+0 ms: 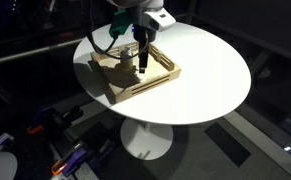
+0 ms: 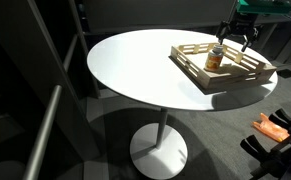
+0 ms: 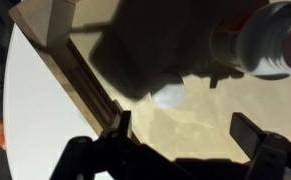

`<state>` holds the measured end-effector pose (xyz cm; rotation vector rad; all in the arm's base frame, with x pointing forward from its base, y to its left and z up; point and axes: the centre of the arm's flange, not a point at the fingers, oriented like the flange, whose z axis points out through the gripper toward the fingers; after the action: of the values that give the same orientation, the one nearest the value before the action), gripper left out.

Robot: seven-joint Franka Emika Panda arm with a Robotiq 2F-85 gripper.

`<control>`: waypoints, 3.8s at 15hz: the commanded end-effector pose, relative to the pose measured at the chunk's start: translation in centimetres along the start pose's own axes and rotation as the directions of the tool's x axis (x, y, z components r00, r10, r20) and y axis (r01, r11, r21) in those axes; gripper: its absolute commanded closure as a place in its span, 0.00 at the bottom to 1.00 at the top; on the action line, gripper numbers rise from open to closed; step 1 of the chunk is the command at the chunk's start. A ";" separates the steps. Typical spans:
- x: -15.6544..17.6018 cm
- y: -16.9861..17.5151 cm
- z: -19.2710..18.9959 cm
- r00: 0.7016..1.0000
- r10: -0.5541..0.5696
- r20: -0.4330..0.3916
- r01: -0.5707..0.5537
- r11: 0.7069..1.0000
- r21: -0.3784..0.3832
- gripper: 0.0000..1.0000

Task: Put the lid on the bottle

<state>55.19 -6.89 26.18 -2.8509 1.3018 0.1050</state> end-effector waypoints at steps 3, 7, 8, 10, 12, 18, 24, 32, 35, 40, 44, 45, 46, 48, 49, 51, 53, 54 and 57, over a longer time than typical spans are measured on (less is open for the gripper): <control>-0.5 -0.4 0.9 1.000 0.021 -0.016 -0.020 0.999 0.041 0.00; -0.8 0.2 1.6 0.999 0.045 0.000 -0.045 0.997 0.058 0.00; -0.9 0.3 1.8 0.999 0.049 0.001 -0.049 0.997 0.059 0.00; -0.9 0.9 2.3 0.998 0.060 0.002 -0.060 0.996 0.063 0.00; -0.9 1.3 2.9 0.998 0.069 0.001 -0.069 0.995 0.070 0.00; -0.6 1.9 4.6 0.997 0.068 -0.038 -0.064 0.994 0.090 0.00; -0.7 1.4 5.2 0.999 0.045 -0.026 -0.042 0.995 0.092 0.00; -0.6 1.4 4.7 0.999 0.020 -0.032 -0.017 0.996 0.086 0.62; -0.6 1.5 3.9 0.999 0.011 -0.042 -0.008 0.996 0.088 0.81; -0.8 1.1 -0.4 0.997 -0.025 -0.073 0.033 0.995 0.098 0.81; -1.5 0.9 -4.2 0.991 -0.082 -0.105 0.093 0.991 0.097 0.81; -1.8 0.8 -5.2 0.990 -0.100 -0.104 0.111 0.989 0.102 0.81; -2.0 0.7 -5.9 0.988 -0.114 -0.105 0.125 0.987 0.105 0.81; -2.8 0.3 -7.2 0.982 -0.153 -0.108 0.166 0.979 0.120 0.81; -3.2 0.0 -7.8 0.977 -0.180 -0.109 0.194 0.973 0.127 0.81; -4.1 -0.7 -8.7 0.965 -0.230 -0.122 0.245 0.961 0.127 0.81; -5.1 -1.4 -9.5 0.952 -0.277 -0.128 0.293 0.948 0.127 0.81; -5.6 -1.7 -9.7 0.946 -0.299 -0.129 0.314 0.941 0.124 0.81; -6.8 -2.4 -10.0 0.929 -0.347 -0.129 0.362 0.924 0.124 0.81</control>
<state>53.66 -1.29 35.40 -2.9264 0.8253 -0.1543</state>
